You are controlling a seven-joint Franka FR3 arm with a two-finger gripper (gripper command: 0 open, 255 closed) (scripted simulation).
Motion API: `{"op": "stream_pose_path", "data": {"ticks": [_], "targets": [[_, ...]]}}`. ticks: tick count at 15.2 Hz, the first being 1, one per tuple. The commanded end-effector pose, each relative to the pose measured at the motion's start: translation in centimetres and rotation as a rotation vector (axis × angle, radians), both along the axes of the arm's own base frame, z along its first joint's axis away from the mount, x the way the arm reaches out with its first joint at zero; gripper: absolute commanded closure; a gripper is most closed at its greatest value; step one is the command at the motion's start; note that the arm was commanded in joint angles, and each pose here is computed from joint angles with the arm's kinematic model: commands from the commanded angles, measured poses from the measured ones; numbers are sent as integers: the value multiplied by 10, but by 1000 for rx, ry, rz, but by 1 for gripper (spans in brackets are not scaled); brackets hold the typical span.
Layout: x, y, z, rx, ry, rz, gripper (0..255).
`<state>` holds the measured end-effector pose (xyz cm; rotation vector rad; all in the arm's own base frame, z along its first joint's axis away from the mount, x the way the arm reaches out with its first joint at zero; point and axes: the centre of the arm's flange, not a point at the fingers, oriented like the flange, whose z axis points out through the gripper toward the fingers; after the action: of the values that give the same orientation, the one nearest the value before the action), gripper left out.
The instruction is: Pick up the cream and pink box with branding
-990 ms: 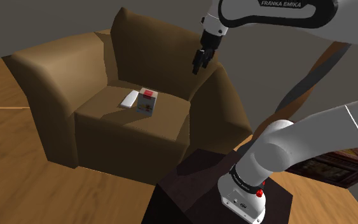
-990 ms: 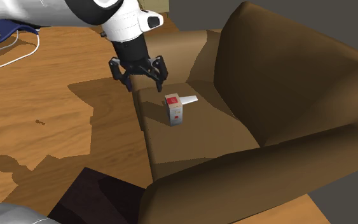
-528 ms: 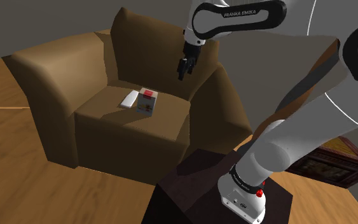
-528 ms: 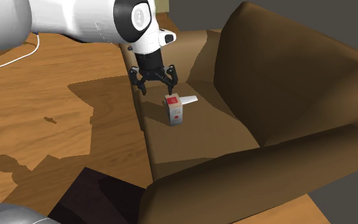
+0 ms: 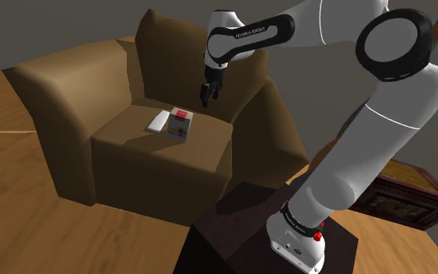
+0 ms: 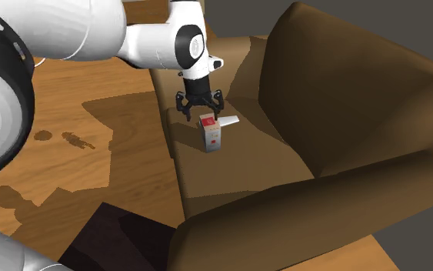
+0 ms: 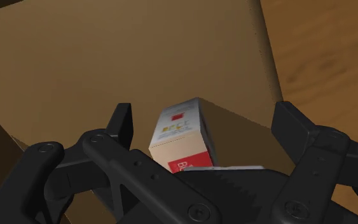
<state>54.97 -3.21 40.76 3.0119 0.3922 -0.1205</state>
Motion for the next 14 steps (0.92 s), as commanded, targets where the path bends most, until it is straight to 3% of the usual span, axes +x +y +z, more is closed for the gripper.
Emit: {"op": "stream_pose_path", "data": {"ticks": [1, 10, 14], "targets": [[18, -1, -21, -1, 17, 11, 0], [97, -4, -119, -4, 90, 62, 0], [97, -4, -140, -4, 90, 62, 0]]}}
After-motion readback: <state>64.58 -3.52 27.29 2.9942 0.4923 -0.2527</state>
